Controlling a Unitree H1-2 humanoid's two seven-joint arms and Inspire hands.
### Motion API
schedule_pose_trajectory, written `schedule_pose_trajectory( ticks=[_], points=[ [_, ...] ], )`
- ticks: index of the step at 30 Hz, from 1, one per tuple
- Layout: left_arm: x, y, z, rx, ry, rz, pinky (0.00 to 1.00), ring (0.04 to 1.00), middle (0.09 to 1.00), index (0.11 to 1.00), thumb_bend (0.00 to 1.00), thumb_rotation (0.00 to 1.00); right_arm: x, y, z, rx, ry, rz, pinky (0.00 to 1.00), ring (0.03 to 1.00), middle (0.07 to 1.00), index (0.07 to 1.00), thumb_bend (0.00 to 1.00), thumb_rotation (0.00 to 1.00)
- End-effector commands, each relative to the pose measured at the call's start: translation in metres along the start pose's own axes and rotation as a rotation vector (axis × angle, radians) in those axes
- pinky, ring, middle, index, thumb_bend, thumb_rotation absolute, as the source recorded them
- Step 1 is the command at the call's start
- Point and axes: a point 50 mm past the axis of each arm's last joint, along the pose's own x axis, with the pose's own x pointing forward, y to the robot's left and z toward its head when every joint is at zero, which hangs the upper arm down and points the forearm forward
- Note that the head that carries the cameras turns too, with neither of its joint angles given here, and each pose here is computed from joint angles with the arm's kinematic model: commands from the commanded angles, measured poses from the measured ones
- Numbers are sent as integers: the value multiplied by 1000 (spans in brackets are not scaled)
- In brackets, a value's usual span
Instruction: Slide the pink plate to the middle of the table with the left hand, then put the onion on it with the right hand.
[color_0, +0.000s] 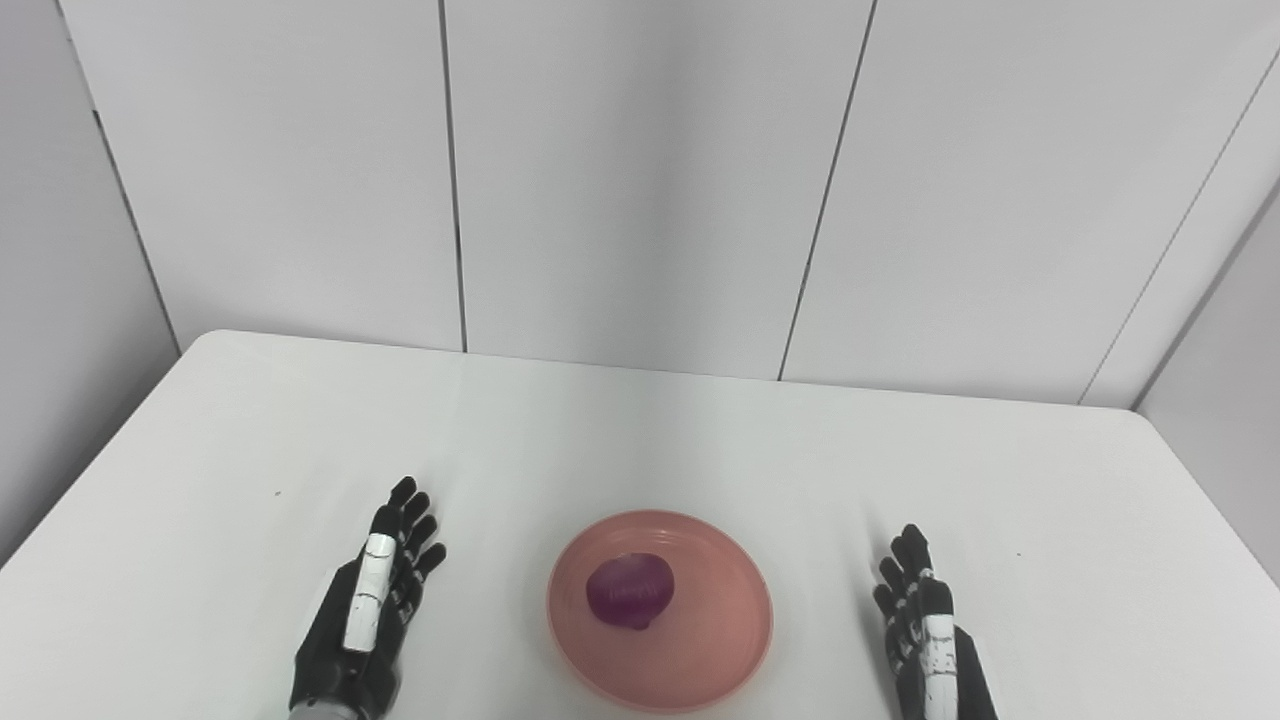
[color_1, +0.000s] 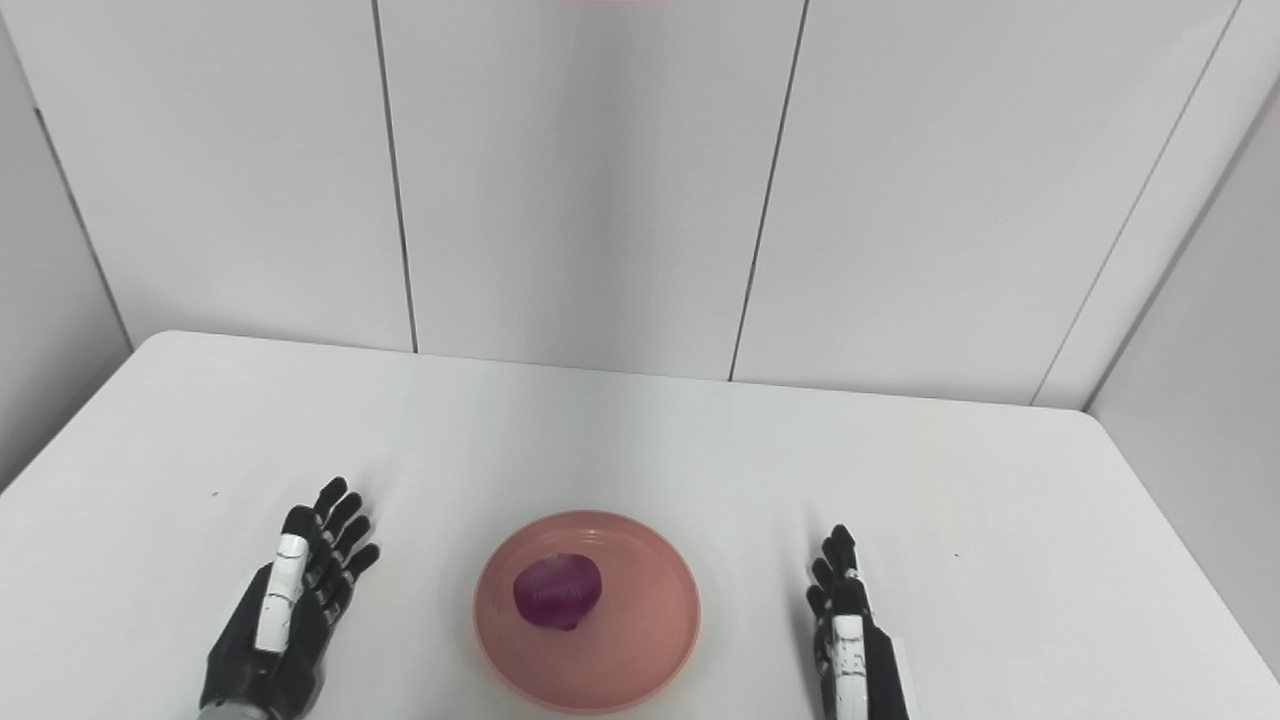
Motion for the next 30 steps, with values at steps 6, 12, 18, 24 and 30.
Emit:
schedule_pose_trajectory(
  ticks=[6, 12, 18, 24, 30],
  points=[
    [-14, 13, -14, -19, 71, 26, 1000, 1000, 1000, 1000, 737, 918, -19, -19, -28, -37, 129, -22, 1000, 989, 997, 985, 841, 920],
    [-16, 15, -18, 14, 44, 24, 1000, 1000, 1000, 1000, 751, 880, -14, -21, -29, -27, 115, -13, 991, 960, 978, 971, 874, 903],
    [-18, 19, -25, 47, 37, 30, 1000, 1000, 1000, 1000, 764, 869, -12, -20, -31, -38, 115, -15, 981, 957, 968, 965, 878, 894],
    [-14, 31, -19, 43, 40, 9, 1000, 1000, 1000, 1000, 777, 877, -4, -5, -31, -3, 120, -23, 965, 941, 960, 962, 888, 877],
    [-10, 39, -12, 66, 24, -2, 1000, 1000, 1000, 1000, 725, 910, 3, 10, -24, -10, 107, -18, 980, 956, 966, 977, 840, 906]
  ],
)
